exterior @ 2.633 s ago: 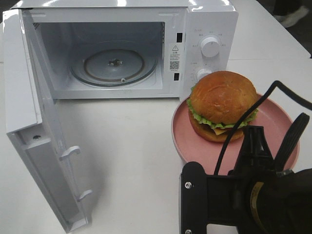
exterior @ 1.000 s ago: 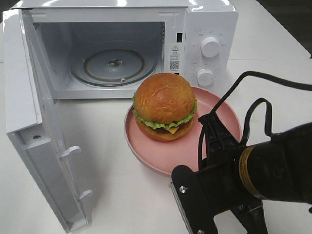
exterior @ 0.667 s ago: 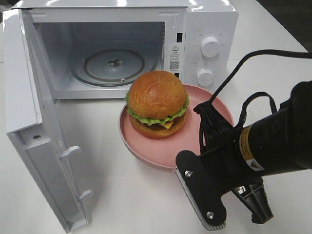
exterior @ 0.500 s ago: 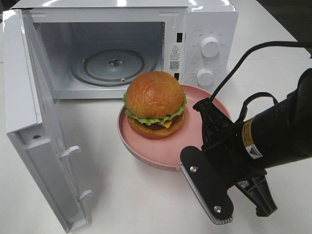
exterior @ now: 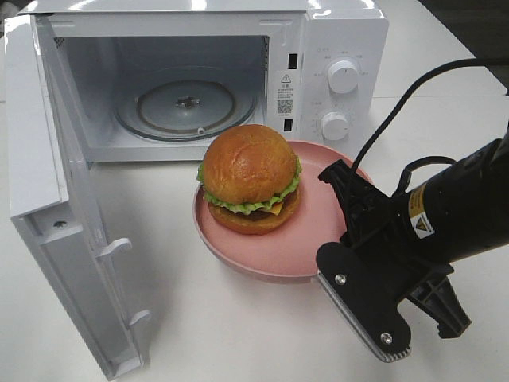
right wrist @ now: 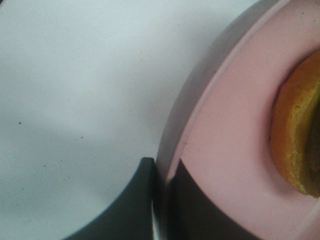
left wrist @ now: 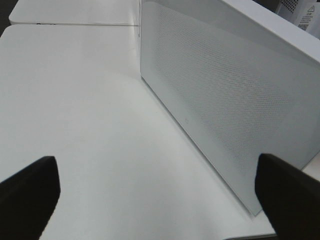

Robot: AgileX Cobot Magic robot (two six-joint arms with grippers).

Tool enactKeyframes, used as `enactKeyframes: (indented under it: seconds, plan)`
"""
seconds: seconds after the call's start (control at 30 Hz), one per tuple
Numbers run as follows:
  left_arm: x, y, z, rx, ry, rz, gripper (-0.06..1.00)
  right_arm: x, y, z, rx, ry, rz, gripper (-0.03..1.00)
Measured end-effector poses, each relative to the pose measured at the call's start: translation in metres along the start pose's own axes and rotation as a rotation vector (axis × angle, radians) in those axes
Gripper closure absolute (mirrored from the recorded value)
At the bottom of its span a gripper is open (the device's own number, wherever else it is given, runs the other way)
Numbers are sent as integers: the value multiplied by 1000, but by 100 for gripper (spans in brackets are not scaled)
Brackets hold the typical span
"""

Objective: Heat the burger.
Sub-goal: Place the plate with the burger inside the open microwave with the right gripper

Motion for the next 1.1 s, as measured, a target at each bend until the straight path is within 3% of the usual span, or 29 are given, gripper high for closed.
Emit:
enactKeyframes:
  seconds: [0.37,1.1]
  plan:
    - [0,0,0,0,0,0,-4,10,1,-17,19,47,4,93]
    - [0,0,0,0,0,0,-4,48,7,-92,94,93,4,93]
Point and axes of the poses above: a point on each arm's last joint axis where the gripper is mounted, x pointing out along that axis toward the gripper, z along the wrist's bending axis when the last joint is at zero, y = z × x, the point moved 10 cm from there along x, pointing out along that axis toward the gripper, and after that the axes turned 11 degrees about -x, right-handed, at the moved point
